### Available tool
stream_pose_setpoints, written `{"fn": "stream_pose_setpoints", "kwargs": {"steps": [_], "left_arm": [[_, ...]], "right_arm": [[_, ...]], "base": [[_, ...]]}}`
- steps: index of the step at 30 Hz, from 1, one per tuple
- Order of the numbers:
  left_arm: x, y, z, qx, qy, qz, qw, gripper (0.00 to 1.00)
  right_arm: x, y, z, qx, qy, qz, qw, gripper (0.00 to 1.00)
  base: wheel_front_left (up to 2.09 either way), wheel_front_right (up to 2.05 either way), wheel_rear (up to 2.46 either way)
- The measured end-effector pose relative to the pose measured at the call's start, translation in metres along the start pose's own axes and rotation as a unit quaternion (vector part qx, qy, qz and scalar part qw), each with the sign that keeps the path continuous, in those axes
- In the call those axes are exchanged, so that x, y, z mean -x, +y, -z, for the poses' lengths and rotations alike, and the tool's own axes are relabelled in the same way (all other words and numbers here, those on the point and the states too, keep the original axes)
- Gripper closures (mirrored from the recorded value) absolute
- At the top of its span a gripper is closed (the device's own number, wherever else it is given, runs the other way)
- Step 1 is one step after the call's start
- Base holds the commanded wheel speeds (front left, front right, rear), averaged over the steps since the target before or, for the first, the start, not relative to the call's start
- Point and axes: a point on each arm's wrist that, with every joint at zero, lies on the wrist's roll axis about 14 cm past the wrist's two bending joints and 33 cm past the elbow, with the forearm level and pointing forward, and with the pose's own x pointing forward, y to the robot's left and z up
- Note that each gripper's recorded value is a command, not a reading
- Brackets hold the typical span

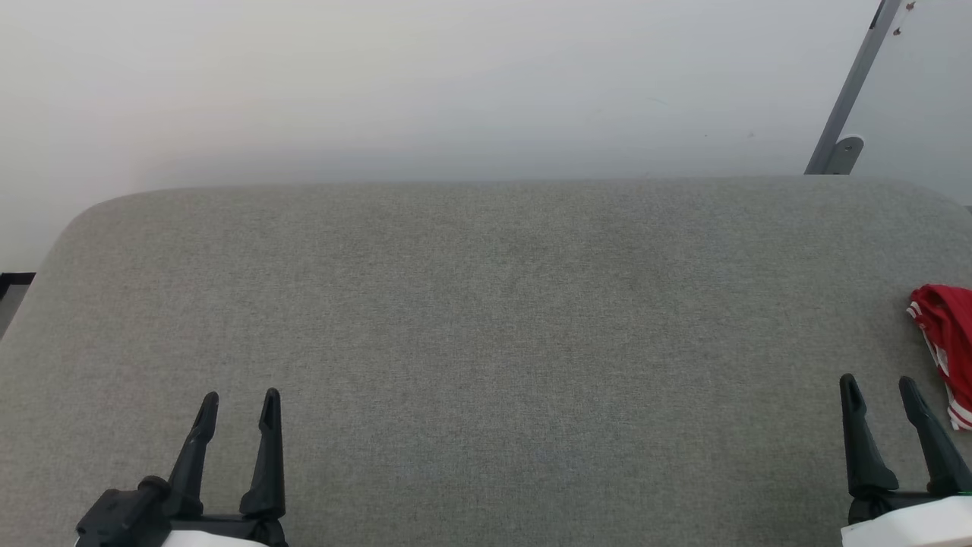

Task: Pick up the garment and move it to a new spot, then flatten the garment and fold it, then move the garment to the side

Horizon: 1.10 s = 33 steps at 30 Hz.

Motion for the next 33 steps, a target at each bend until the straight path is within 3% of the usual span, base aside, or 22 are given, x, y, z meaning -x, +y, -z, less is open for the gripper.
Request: {"fn": "stream_pose_setpoints", "kwargs": {"steps": [16,17,23,33], "left_arm": [[0.001,-0.003,0.001,0.006,0.001,0.004,1.0,0.0],[0.001,-0.003,0.002,0.008,0.002,0.004,1.0,1.0],[0.008,-0.003,0.02,0.021,0.031,-0.005,0.999,1.0],[0.007,0.005,0.028,0.1,0.045,-0.032,0.993,1.0]], "right_arm": [[0.002,-0.001,-0.002,-0.001,-0.002,0.001,1.0,0.0],[0.002,0.0,-0.002,-0.002,0.0,0.001,1.0,1.0],[0.01,-0.001,0.019,-0.017,0.03,0.012,0.999,1.0],[0.008,-0.003,0.027,-0.098,0.041,0.031,0.994,1.0]], "base": [[0.0,0.0,0.0],[0.0,0.0,0.0],[0.0,0.0,0.0],[0.0,0.0,0.0]]}}
